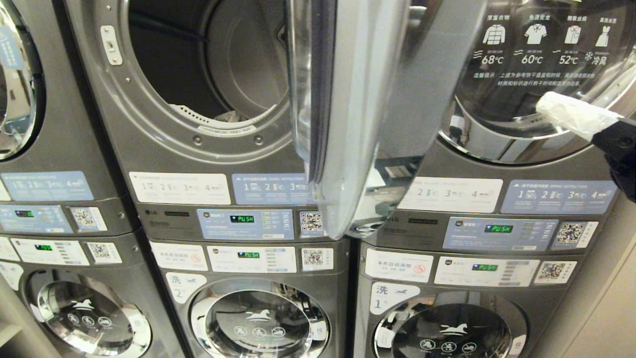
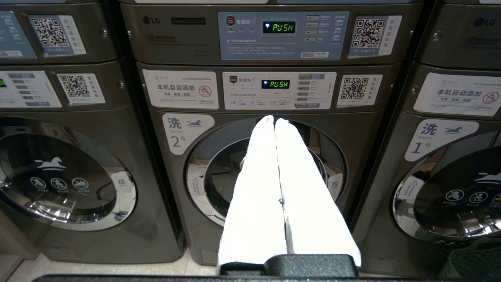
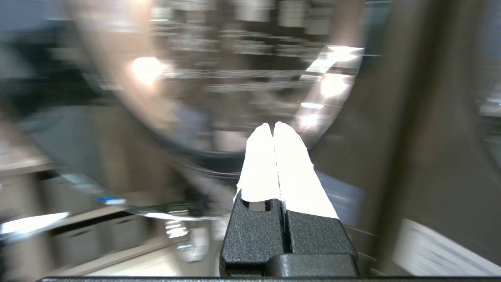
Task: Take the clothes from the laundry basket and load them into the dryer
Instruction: Close the dryer
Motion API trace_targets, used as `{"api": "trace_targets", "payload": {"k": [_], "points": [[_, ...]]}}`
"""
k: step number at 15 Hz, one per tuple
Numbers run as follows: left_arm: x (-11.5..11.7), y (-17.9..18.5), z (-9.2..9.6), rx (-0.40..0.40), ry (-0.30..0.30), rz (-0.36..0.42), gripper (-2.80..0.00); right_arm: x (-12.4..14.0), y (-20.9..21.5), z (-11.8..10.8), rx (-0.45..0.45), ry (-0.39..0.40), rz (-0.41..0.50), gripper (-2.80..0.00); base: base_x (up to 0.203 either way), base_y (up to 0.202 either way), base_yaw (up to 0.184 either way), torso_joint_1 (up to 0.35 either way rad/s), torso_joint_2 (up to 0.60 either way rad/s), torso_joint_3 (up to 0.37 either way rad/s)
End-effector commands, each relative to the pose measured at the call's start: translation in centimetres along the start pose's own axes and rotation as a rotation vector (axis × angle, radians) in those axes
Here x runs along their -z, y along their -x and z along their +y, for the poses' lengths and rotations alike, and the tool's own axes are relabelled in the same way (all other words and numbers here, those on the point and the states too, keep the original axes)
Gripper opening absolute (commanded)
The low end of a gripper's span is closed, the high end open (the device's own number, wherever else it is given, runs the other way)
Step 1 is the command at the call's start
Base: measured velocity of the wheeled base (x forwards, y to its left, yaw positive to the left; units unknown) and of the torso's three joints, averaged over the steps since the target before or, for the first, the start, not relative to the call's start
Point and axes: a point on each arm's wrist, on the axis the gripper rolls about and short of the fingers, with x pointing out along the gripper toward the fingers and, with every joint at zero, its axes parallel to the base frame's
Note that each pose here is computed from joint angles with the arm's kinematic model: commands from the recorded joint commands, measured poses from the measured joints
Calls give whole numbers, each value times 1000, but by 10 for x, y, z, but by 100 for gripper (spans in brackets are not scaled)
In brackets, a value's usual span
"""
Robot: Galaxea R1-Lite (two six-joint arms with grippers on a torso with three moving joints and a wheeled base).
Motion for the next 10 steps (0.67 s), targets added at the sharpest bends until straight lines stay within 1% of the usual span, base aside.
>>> {"api": "trace_targets", "payload": {"k": [1,2,4,7,10], "points": [[0,0,0,-1,0,-2,-280,11,-25,12,-120,-56,28,-280,0,0,0,0,0,0],[0,0,0,-1,0,-2,-280,16,-36,24,-193,-86,39,-280,0,0,0,0,0,0],[0,0,0,-2,1,-2,-280,27,-61,43,-297,-124,63,-280,0,0,0,0,0,0],[0,0,0,-4,1,-2,-280,32,-101,66,-395,-149,49,-280,0,0,0,0,0,0],[0,0,0,-7,4,-3,-280,42,-133,84,-462,-159,46,-280,0,0,0,0,0,0]]}}
